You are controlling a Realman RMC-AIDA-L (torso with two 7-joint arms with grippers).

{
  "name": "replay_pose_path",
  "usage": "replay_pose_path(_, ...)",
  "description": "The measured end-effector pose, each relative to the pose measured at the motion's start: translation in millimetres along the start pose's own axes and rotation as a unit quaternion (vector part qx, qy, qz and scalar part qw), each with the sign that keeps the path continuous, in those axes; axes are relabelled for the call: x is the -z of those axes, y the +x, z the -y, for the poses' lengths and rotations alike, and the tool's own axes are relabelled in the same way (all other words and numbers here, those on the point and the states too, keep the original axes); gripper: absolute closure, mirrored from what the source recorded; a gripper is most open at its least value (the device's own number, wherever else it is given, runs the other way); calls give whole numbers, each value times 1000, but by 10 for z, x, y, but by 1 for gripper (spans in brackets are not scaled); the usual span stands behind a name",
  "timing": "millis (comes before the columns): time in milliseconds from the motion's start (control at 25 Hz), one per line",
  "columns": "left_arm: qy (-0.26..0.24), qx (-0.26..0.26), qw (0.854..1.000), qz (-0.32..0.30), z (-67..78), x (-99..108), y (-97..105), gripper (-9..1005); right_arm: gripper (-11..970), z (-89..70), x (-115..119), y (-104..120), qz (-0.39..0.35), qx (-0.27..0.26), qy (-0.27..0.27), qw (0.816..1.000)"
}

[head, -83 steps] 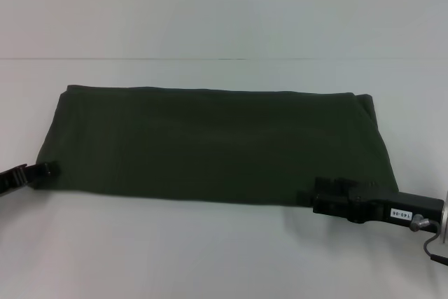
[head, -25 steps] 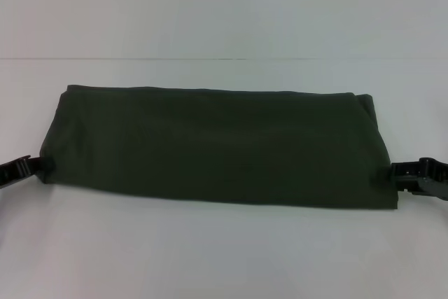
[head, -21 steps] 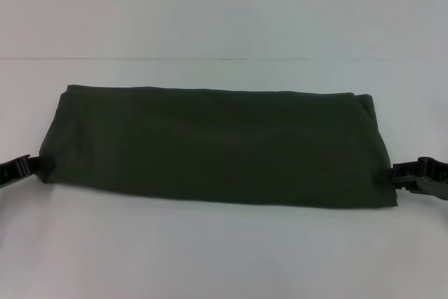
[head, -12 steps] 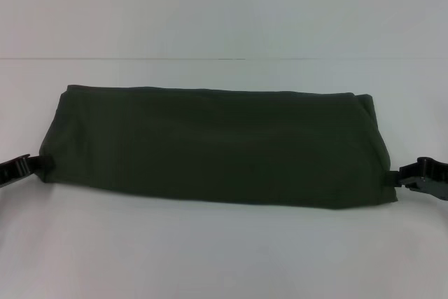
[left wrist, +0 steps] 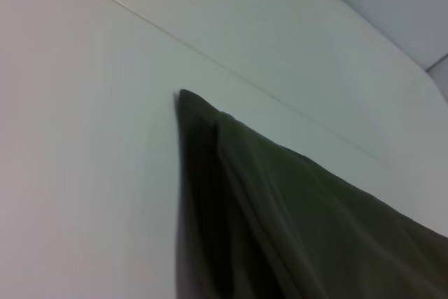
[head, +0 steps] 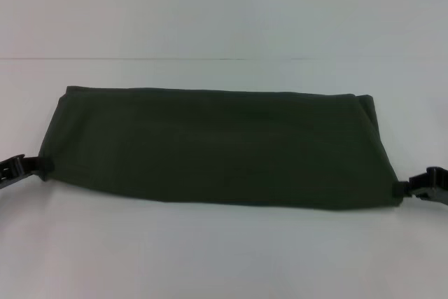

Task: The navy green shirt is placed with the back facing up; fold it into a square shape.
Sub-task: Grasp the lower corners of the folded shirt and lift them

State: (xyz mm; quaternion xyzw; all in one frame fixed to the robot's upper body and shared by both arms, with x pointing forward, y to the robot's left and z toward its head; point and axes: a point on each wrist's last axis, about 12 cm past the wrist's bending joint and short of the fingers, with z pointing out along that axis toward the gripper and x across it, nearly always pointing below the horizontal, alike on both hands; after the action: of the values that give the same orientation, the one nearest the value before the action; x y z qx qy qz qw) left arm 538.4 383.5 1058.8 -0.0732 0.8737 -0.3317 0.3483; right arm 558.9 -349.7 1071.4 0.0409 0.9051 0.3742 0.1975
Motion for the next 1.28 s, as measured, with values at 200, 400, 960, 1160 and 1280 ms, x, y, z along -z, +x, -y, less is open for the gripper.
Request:
replay_pose_path(200, 24, 21, 999, -43, 18, 217, 23, 953, 947, 35, 121, 60, -39, 17, 2, 999)
replay_pose_path(400, 43, 51, 995, -77, -12, 458, 117, 954, 948, 55, 196, 155, -78, 32, -3, 996)
replay_pose_path(960, 113, 80, 963, -231, 56, 999, 539, 948, 948, 3, 346, 372, -205, 82, -22, 975)
replay_pose_path(1160, 117, 79, 961, -238, 59, 1016, 587, 945, 947, -2, 340, 357, -203, 85, -21, 975)
replay_pose_path(1280, 104, 77, 964, -231, 28, 983, 577, 943, 946, -2, 354, 329, -187, 86, -20, 978)
